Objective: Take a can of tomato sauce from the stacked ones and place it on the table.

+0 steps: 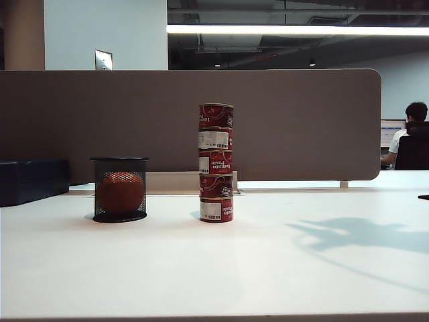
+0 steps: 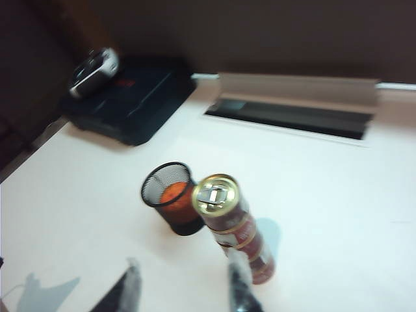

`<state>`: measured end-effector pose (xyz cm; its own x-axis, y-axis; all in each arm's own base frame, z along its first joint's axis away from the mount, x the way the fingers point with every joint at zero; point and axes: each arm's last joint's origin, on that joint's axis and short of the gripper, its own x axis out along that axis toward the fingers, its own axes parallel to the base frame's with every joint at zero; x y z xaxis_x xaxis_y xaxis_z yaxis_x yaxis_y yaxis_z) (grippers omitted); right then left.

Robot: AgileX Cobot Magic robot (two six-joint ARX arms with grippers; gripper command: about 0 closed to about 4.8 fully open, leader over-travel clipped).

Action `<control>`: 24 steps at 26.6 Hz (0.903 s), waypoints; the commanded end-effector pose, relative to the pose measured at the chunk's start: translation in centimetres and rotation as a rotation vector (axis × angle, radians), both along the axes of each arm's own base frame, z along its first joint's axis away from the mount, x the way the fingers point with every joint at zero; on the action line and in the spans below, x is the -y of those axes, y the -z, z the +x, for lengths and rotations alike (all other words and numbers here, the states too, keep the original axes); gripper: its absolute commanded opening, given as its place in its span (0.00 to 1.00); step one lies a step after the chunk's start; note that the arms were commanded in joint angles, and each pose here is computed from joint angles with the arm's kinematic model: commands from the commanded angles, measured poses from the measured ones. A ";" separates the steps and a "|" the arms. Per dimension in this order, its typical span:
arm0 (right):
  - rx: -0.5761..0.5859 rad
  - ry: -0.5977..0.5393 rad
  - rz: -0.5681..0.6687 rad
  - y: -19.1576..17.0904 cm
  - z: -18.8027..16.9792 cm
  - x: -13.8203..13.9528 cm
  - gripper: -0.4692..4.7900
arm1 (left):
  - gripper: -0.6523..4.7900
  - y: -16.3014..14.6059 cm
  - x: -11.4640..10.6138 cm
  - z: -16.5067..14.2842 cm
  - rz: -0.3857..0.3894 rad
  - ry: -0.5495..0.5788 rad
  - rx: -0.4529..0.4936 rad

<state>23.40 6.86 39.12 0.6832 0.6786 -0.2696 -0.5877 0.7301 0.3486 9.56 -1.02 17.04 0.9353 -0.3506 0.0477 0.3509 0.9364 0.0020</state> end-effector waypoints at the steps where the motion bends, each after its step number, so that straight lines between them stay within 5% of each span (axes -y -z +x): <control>1: -0.015 -0.045 -0.011 0.4 2.4 -2.7 0.63 | 0.11 -0.3 0.0 0.0 0.004 0.003 0.017; 8: -0.071 -0.070 -0.030 1.6 5.5 -5.5 1.00 | 0.11 -0.3 0.0 0.0 0.004 0.003 0.017; 24: -0.122 -0.086 -0.049 6.2 9.7 -9.8 1.00 | 0.11 -0.2 0.0 0.0 0.004 0.003 0.017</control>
<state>32.96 16.48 32.65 0.5758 0.7132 -0.3998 -0.5969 0.7008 0.3906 9.56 -1.02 17.04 0.9353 -0.3506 0.0477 0.3509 0.9364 0.0020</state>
